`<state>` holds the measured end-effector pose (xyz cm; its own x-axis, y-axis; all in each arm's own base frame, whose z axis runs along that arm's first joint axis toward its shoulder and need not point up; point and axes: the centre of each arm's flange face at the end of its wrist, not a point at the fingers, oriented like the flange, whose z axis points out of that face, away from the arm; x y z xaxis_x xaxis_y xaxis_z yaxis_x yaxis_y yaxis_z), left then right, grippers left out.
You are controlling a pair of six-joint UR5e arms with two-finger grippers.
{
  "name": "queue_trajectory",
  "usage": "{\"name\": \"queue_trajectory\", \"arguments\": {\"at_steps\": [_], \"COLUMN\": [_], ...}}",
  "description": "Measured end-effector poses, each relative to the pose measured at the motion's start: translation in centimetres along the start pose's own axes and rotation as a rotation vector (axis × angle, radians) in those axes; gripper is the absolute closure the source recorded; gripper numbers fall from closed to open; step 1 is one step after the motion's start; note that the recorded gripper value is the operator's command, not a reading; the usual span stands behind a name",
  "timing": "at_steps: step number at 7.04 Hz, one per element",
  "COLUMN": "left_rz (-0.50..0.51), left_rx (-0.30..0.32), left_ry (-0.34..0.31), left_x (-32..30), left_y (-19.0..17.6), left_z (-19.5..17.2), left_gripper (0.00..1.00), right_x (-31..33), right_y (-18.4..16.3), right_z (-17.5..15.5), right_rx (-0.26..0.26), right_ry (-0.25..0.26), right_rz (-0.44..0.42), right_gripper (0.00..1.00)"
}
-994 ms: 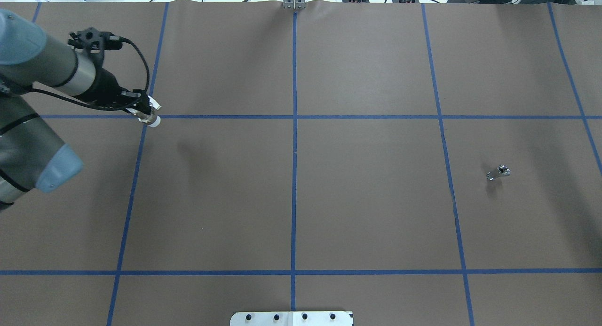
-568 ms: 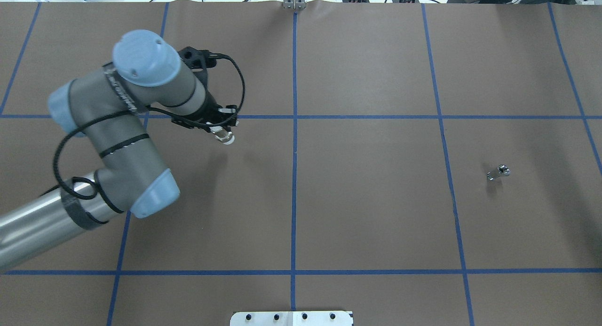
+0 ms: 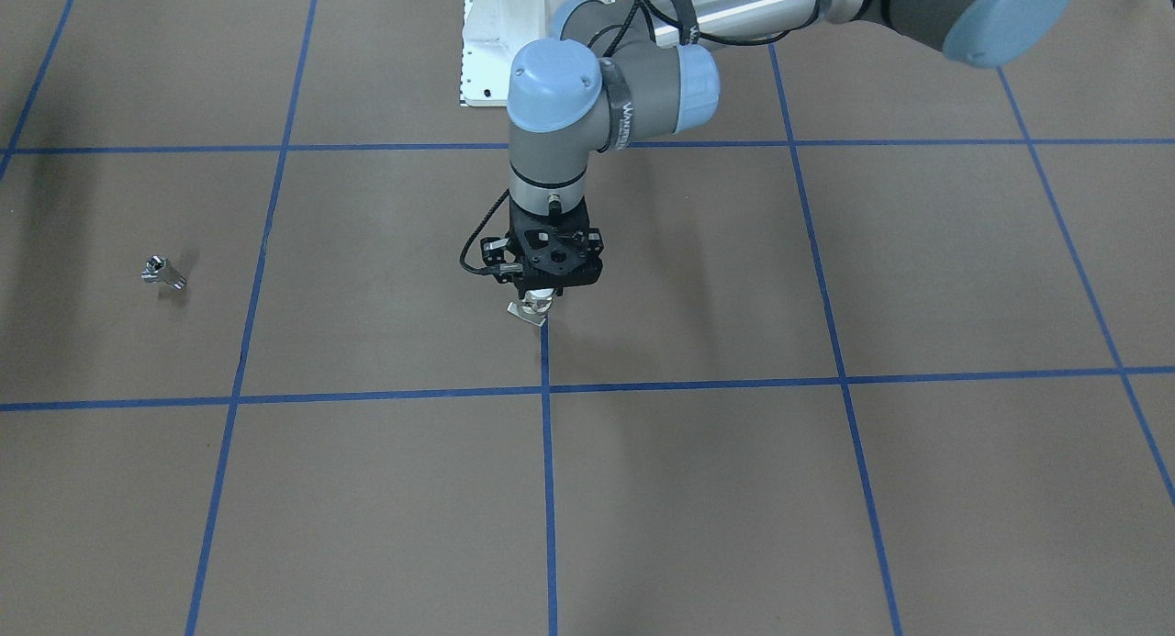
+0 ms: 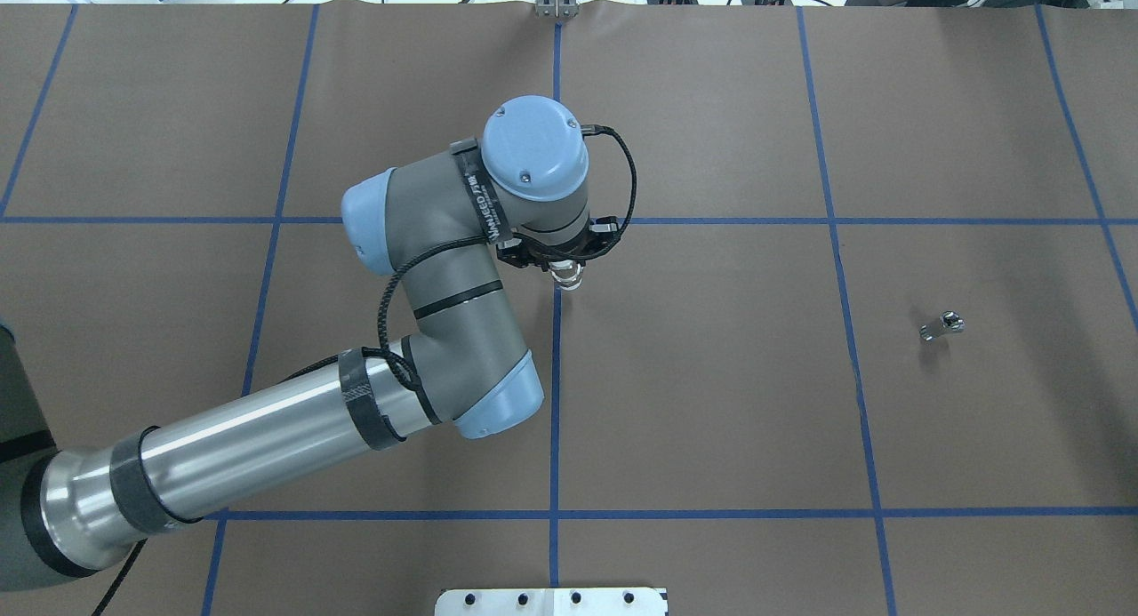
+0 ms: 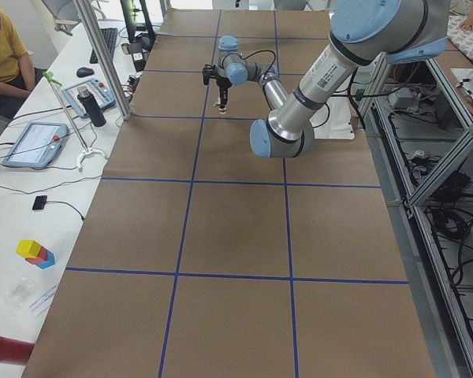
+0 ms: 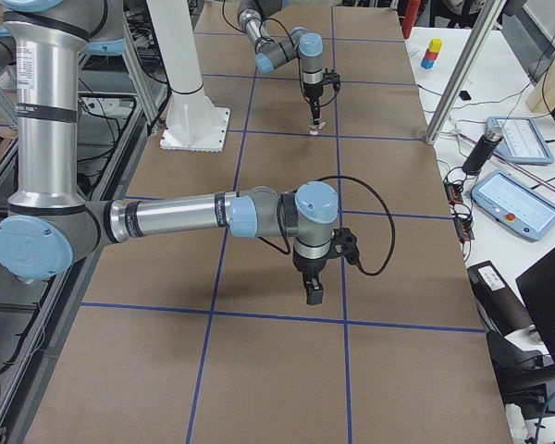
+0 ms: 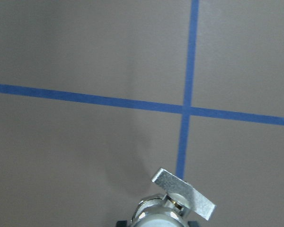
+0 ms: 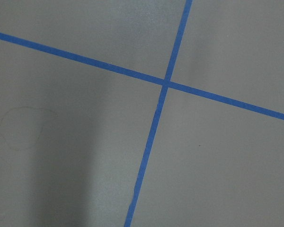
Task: Assemble PPR valve and pipe with both arms
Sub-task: 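Carry the white valve with the left gripper to the table center, set upright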
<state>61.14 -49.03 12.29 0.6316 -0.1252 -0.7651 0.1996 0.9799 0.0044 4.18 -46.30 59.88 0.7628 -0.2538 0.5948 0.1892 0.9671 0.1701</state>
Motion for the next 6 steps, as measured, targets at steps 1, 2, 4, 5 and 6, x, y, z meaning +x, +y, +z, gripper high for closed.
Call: {"name": "queue_trajectory", "arguments": {"at_steps": [1, 2, 4, 5, 6], "left_rz": [0.002, 0.010, 0.030, 0.034, 0.039], "left_rx": [0.000, 0.000, -0.003, -0.003, -0.003], "left_ry": [-0.011, -0.021, -0.040, -0.042, -0.039], "left_x": [0.4, 0.2, -0.8, -1.0, -1.0], "left_y": [0.0, 0.0, -0.1, -0.1, -0.1], "left_z": [0.6, 1.0, 1.9, 2.1, 2.1], "left_gripper": [0.73, 0.73, 0.52, 0.22, 0.00], "right_x": [0.0, 0.0, 0.0, -0.1, 0.0], "right_y": [0.0, 0.0, 0.0, 0.0, 0.0], "right_z": [0.0, 0.0, 0.0, 0.0, 0.0], "right_rx": [0.000, 0.000, 0.000, 0.000, 0.000], "right_ry": [0.000, 0.000, -0.001, 0.000, 0.000], "right_rz": [0.000, 0.000, 0.000, 0.000, 0.000], "right_gripper": [0.01, 0.01, 0.01, 0.01, 0.01]}}
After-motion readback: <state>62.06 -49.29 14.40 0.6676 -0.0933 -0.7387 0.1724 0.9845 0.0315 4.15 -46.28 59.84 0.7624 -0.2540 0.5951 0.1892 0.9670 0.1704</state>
